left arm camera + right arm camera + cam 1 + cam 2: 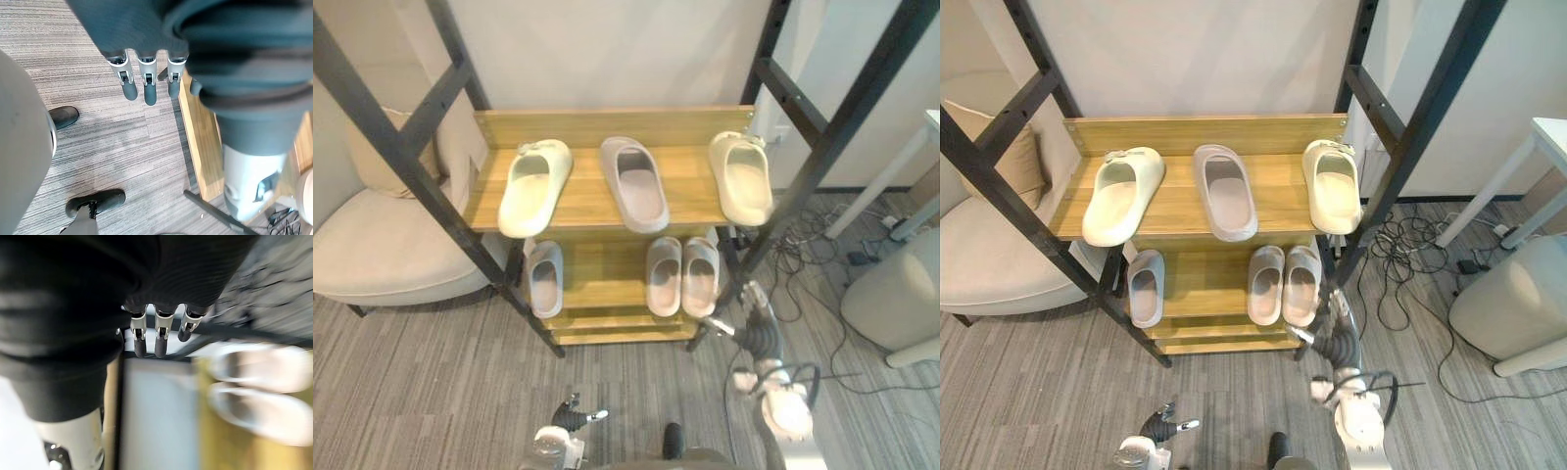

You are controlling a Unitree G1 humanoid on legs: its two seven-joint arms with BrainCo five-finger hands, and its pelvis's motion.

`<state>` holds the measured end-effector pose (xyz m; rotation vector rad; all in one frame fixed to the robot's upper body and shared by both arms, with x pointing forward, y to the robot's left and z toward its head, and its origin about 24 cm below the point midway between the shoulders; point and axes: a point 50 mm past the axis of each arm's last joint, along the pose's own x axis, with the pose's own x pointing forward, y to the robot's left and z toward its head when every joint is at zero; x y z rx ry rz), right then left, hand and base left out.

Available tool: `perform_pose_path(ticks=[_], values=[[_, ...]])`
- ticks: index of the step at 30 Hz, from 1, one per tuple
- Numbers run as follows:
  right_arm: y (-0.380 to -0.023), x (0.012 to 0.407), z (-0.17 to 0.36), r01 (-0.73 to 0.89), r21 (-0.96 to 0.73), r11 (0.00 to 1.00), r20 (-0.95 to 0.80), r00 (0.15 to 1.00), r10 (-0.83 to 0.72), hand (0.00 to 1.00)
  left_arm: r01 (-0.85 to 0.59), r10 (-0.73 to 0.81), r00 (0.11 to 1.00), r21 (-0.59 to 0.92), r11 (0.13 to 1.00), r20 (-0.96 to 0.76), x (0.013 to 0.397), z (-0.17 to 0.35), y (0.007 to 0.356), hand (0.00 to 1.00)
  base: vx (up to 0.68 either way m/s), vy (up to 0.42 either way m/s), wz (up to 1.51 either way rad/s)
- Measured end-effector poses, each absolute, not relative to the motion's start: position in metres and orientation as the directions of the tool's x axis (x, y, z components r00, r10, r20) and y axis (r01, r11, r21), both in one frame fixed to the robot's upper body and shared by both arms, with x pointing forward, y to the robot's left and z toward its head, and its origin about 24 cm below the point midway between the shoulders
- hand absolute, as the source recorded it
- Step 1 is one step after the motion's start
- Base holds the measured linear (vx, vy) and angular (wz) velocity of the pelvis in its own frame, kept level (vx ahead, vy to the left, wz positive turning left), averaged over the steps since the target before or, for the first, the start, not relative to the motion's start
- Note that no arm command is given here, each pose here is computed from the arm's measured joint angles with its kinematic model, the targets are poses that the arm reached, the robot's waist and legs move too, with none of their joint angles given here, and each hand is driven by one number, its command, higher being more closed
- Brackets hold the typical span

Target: Organize the slippers on the shoe rack

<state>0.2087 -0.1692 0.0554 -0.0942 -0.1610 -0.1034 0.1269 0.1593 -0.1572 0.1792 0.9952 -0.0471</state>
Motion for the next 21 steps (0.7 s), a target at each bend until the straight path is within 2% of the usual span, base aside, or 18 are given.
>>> perform_pose_path(ticks=[7,14,21], values=[[-0.168,0.241,0.098,0.115,-0.127,0.985,0.356,0.933,-0.063,0.00,0.130,0.028,0.550,0.119,0.984,-0.834,0.129,-0.156,0.160,0.00,-0.04,0.006,0.15],[-0.182,0.260,0.122,0.170,-0.180,0.969,0.438,0.896,-0.076,0.00,0.128,0.039,0.554,0.131,0.983,-0.832,0.127,-0.156,0.166,0.00,-0.03,-0.009,0.13],[-0.202,0.298,0.139,0.261,-0.205,0.943,0.457,0.878,-0.143,0.00,0.125,0.050,0.552,0.142,0.982,-0.833,0.124,-0.156,0.172,0.00,0.03,0.005,0.14]])
